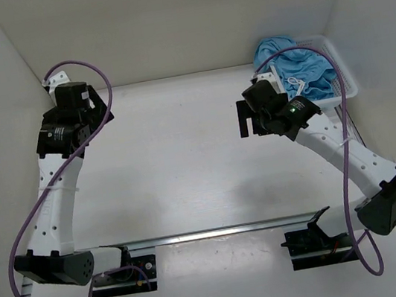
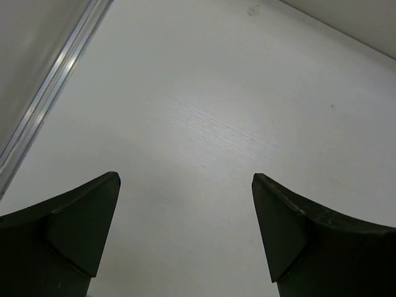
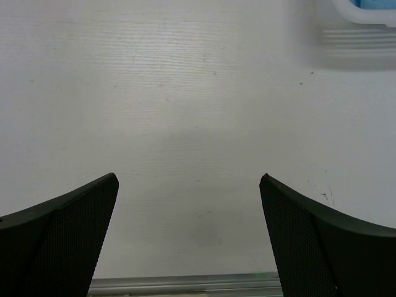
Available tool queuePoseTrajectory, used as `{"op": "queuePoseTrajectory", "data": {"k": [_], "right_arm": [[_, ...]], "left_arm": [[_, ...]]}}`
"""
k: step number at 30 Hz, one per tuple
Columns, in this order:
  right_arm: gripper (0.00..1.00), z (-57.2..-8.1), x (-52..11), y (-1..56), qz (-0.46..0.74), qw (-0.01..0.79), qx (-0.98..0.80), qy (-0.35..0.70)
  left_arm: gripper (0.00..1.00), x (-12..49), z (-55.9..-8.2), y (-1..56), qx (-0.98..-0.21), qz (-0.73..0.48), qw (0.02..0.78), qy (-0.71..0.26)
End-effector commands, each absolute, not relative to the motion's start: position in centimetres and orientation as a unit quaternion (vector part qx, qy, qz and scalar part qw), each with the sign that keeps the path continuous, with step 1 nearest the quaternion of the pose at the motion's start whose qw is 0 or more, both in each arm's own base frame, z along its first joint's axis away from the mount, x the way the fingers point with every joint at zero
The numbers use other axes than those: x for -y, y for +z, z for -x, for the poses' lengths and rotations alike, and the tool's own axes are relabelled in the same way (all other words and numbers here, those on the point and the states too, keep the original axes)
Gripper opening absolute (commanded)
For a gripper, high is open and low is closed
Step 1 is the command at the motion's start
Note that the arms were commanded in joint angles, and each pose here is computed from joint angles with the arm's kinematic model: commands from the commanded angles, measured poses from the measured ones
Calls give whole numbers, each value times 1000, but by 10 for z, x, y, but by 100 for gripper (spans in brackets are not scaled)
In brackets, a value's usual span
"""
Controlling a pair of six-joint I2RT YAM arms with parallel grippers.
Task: Fold and stack the shorts
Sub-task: Grab the shorts from the pile
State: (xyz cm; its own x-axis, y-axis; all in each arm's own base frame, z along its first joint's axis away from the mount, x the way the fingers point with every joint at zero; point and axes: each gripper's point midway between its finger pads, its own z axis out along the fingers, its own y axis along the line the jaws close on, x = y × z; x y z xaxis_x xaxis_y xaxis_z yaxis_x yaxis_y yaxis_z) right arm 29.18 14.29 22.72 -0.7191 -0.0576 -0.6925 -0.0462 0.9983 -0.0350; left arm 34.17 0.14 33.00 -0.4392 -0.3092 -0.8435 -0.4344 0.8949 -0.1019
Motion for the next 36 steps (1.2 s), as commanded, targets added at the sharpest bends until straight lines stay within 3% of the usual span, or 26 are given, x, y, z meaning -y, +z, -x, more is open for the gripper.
{"op": "queuePoseTrajectory", "data": {"k": [1, 11, 14, 19, 27, 36], "right_arm": [[100, -297, -133, 249, -10, 417, -909, -14], [100, -314, -89, 281, -76, 454, -886, -57], [100, -342, -61, 292, -92, 460, -882, -47], [100, -399, 18, 296, -205, 445, -872, 3], [100, -499, 86, 220, -269, 359, -894, -1], [100, -595, 117, 133, -317, 347, -881, 44]], "left_arm": [[100, 15, -328, 354, -841, 175, 512, 11], [100, 24, -309, 396, -818, 118, 563, -24], [100, 19, -309, 396, -817, 119, 564, -10], [100, 47, -324, 382, -837, 97, 532, -83], [100, 68, -354, 318, -885, 92, 445, -105], [100, 73, -381, 262, -917, 97, 377, -81]]}}
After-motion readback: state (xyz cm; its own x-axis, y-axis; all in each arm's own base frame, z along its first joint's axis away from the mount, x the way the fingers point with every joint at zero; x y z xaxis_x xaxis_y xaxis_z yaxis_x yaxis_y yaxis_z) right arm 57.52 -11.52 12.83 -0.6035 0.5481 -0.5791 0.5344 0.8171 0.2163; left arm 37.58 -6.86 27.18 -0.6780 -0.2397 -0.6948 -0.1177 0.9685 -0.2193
